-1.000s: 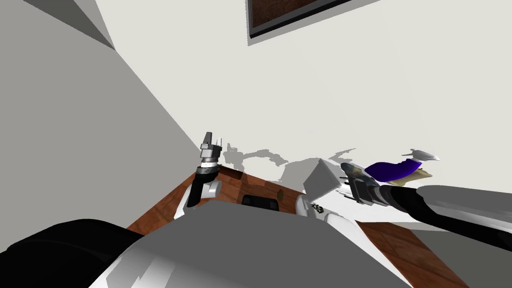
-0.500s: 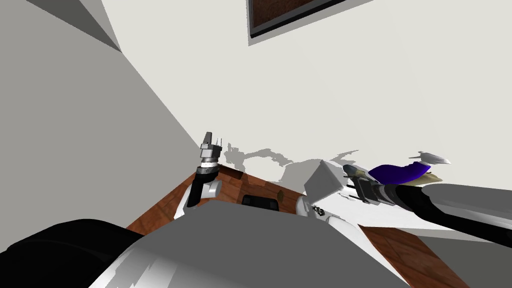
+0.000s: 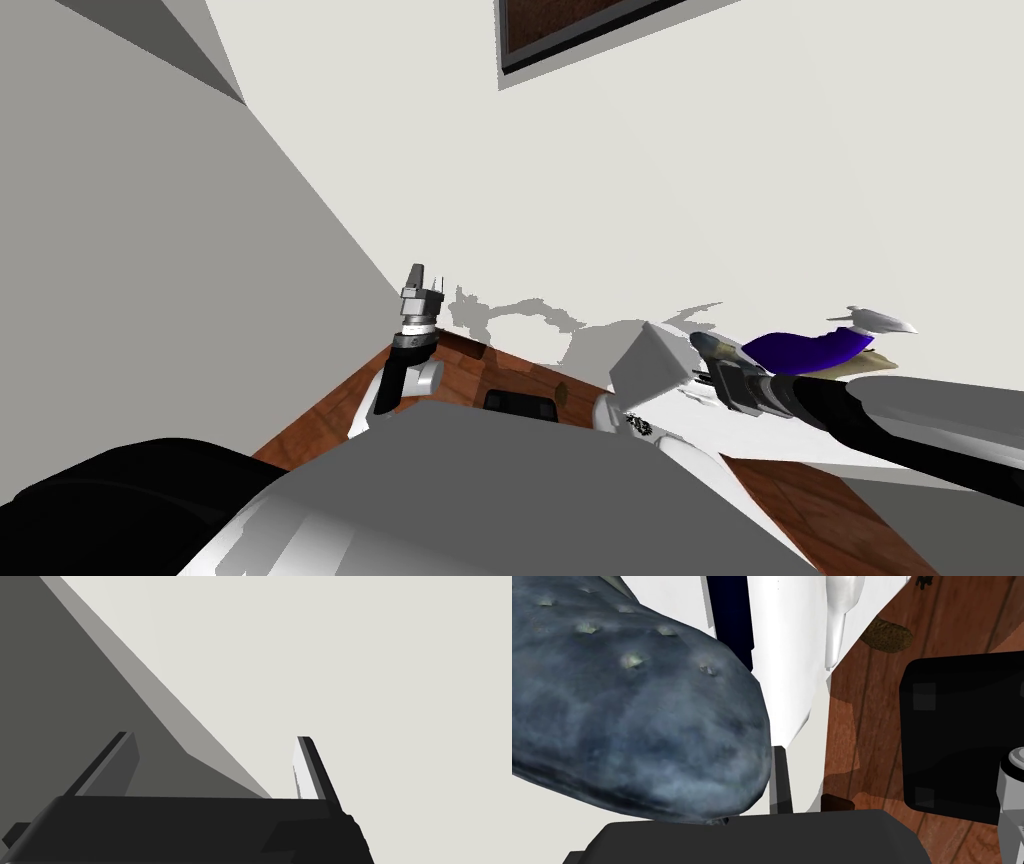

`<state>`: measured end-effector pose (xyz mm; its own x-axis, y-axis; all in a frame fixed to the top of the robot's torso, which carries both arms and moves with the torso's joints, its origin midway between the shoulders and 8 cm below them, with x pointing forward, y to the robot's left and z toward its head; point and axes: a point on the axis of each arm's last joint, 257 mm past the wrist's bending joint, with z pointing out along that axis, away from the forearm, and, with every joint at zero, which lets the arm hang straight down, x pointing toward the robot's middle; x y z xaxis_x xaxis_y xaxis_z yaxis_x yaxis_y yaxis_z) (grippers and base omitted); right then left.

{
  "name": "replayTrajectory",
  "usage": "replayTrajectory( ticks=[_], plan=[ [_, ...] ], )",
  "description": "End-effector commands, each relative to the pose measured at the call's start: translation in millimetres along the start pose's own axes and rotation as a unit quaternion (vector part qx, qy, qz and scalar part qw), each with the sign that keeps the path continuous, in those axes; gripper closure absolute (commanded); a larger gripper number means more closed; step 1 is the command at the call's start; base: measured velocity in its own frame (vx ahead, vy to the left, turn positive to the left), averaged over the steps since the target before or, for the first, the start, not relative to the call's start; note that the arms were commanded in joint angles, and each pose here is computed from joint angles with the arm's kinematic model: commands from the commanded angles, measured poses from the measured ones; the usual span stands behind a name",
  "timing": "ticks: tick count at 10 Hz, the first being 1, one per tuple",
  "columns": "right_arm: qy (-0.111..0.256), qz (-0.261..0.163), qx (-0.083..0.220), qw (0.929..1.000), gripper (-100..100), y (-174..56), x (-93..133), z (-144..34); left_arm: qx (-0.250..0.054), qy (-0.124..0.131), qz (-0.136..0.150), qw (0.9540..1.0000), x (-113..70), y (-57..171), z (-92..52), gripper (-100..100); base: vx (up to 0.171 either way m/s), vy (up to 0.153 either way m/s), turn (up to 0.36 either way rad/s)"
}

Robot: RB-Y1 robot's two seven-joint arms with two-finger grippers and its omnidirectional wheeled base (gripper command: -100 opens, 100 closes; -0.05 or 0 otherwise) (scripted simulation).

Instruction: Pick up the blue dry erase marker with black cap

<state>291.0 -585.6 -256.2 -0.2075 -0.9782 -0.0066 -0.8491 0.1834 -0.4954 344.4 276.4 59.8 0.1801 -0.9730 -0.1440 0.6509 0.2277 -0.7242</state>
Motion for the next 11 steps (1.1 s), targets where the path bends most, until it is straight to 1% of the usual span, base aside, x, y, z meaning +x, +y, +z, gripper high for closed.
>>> replayTrajectory(
  ticks=[1,3,4,5,6,10,11],
  plan=[
    [0.0,0.0,0.0,1.0,100,0.0,0.0,0.0,0.0,0.0,0.0,1.0,0.0,0.0,0.0,0,-0.006,0.004,-0.004],
    [0.0,0.0,0.0,1.0,100,0.2,0.1,0.0,0.0,0.0,0.0,1.0,0.0,0.0,0.0,0,0.0,0.0,0.0],
    [0.0,0.0,0.0,1.0,0,0.4,0.1,0.0,0.0,0.0,0.0,1.0,0.0,0.0,0.0,0,0.0,0.0,0.0],
    [-0.001,-0.006,0.004,1.0,100,-12.1,-4.5,-5.9,0.0,0.0,0.0,1.0,0.0,0.0,0.0,0,-0.018,-0.002,-0.066],
    [-0.003,-0.008,0.004,1.0,100,-17.6,-8.0,-9.7,0.0,0.0,0.0,1.0,0.0,0.0,0.0,0,-0.032,-0.003,-0.078],
    [-0.003,-0.008,0.004,1.0,100,-17.8,-8.3,-9.2,0.0,0.0,0.0,1.0,0.0,0.0,0.0,0,-0.011,-0.001,-0.003],
    [-0.003,-0.008,0.004,1.0,0,-17.4,-8.2,-9.2,0.0,0.0,0.0,1.0,0.0,0.0,0.0,0,0.0,0.0,0.0]
  ],
)
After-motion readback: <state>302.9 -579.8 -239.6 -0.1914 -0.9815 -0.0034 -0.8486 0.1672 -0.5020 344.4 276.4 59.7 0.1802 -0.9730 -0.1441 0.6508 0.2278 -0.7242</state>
